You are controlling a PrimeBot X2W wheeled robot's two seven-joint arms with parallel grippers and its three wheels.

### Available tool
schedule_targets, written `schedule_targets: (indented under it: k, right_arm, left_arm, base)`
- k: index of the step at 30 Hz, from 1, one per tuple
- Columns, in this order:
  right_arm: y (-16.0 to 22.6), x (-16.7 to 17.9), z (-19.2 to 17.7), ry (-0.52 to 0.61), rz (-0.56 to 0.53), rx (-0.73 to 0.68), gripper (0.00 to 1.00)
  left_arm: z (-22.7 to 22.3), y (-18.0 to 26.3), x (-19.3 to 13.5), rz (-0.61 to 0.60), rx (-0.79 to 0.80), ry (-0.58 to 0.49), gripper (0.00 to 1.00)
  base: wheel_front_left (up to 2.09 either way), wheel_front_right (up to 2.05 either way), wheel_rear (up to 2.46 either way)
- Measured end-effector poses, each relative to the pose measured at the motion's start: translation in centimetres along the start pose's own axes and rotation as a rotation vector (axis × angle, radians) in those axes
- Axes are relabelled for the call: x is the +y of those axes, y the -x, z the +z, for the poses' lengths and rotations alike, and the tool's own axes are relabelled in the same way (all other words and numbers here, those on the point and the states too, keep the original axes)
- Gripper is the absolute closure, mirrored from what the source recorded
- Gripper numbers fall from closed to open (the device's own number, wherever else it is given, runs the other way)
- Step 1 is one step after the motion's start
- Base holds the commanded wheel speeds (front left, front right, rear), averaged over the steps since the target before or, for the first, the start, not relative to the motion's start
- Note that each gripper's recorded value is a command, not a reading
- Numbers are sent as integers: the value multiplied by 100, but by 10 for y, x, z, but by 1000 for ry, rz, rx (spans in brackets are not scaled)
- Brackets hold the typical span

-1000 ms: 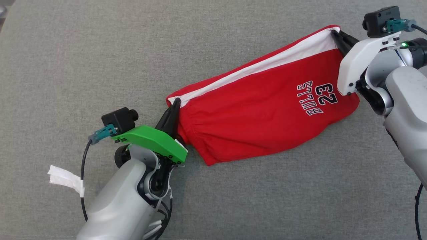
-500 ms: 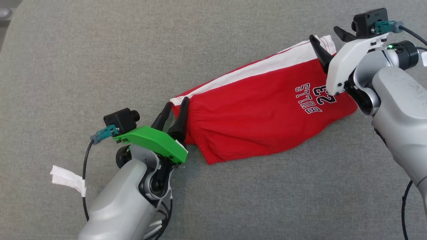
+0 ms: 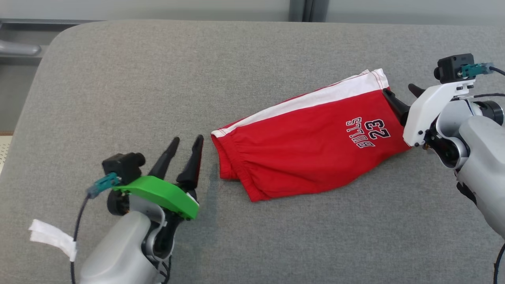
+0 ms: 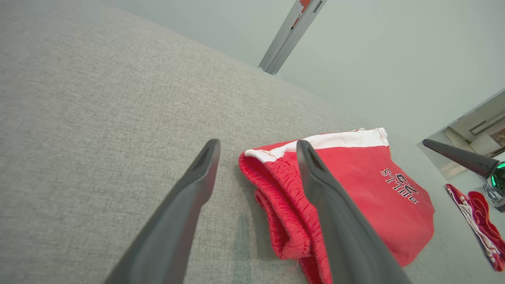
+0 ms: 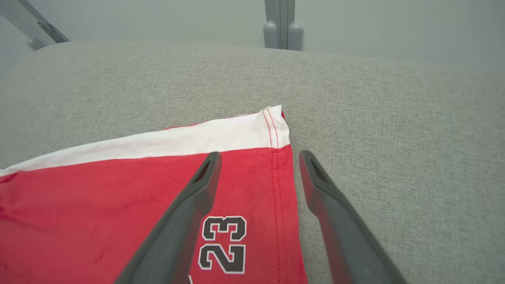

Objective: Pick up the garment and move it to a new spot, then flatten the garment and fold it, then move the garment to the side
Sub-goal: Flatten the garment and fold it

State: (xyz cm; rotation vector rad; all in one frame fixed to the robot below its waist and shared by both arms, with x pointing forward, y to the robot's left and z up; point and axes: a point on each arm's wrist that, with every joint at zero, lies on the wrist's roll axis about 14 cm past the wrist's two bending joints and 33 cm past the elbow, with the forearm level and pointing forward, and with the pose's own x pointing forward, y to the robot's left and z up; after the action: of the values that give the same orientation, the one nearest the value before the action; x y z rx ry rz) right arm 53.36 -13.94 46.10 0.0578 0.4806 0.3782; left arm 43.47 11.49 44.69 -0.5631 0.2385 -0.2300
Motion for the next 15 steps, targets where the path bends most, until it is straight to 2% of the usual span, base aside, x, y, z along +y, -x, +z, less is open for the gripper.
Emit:
schedule_targets:
  k: [5, 11, 15]
  right_arm:
    - [0, -9, -4, -46, -19, 19, 0]
    - [-11, -25, -24, -138, -65, 70, 0]
    - [-24, -25, -36, -203, -74, 109, 0]
  left_arm:
    - [61, 14, 9, 22, -212, -121, 0]
    - [92, 26, 19, 81, -353, -219, 0]
    - [98, 28, 28, 115, -379, -273, 0]
  base:
    - [0, 0, 0]
    - [0, 0, 0]
    - [0, 0, 0]
